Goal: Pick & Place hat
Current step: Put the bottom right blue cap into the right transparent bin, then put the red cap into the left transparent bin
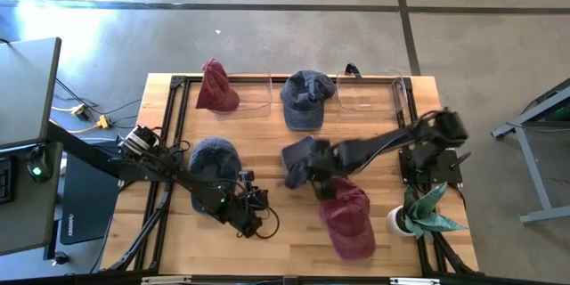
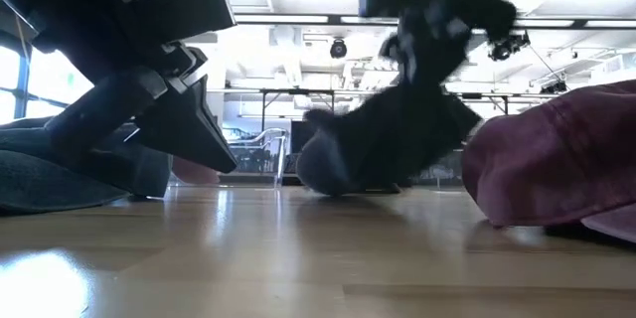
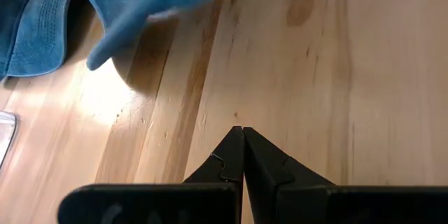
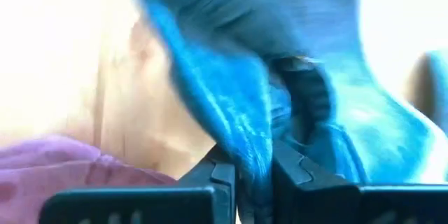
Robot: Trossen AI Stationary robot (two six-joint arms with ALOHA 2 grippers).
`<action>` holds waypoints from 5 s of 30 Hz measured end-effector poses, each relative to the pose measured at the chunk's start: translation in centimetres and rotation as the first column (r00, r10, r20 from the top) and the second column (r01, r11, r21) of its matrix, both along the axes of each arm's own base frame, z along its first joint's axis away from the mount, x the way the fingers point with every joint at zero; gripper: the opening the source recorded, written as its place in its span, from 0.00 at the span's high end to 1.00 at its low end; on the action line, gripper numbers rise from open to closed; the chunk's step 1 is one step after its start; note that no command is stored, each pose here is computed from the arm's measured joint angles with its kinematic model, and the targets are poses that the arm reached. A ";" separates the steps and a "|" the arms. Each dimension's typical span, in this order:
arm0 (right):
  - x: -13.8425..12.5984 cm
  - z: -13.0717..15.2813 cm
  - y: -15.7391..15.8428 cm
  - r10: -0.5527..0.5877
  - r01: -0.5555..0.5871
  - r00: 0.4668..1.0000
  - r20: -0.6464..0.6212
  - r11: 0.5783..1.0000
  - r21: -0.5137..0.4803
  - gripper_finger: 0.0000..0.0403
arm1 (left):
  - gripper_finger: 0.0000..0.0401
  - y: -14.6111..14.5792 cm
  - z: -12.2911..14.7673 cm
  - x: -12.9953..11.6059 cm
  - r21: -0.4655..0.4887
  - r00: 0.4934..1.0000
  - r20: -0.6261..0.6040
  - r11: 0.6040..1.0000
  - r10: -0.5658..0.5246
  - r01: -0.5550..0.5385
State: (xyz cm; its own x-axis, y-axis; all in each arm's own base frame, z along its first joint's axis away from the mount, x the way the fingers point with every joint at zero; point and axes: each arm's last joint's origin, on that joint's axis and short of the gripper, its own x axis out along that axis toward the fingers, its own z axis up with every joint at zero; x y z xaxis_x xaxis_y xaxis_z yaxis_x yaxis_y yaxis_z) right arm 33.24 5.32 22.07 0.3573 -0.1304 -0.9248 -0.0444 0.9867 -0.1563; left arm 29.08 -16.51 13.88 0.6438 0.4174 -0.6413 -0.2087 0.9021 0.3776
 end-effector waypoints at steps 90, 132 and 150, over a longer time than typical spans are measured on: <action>-17.9 7.1 -27.4 -0.993 0.932 0.122 0.000 0.115 -0.343 0.50 | 1.00 0.0 -0.1 0.3 -0.034 1.000 0.018 0.999 -0.020 0.021; -8.4 -7.7 -1.1 -0.111 0.101 0.994 0.001 0.909 0.405 0.50 | 1.00 -0.9 -0.2 -0.1 -0.064 0.995 -0.017 0.993 -0.103 0.102; -4.5 5.4 0.7 -0.068 0.212 0.913 0.403 0.922 -0.324 0.98 | 1.00 -2.7 4.0 -2.6 0.171 1.000 -0.018 0.985 0.013 -0.009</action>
State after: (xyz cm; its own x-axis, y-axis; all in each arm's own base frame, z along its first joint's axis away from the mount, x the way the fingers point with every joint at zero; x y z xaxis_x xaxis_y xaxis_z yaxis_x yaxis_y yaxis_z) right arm 28.72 6.03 27.42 0.6218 -0.4970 -0.6052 0.2229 0.8532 -0.4716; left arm 26.47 -19.22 17.85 0.6268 0.5287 -0.5723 -0.2094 0.8218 0.5299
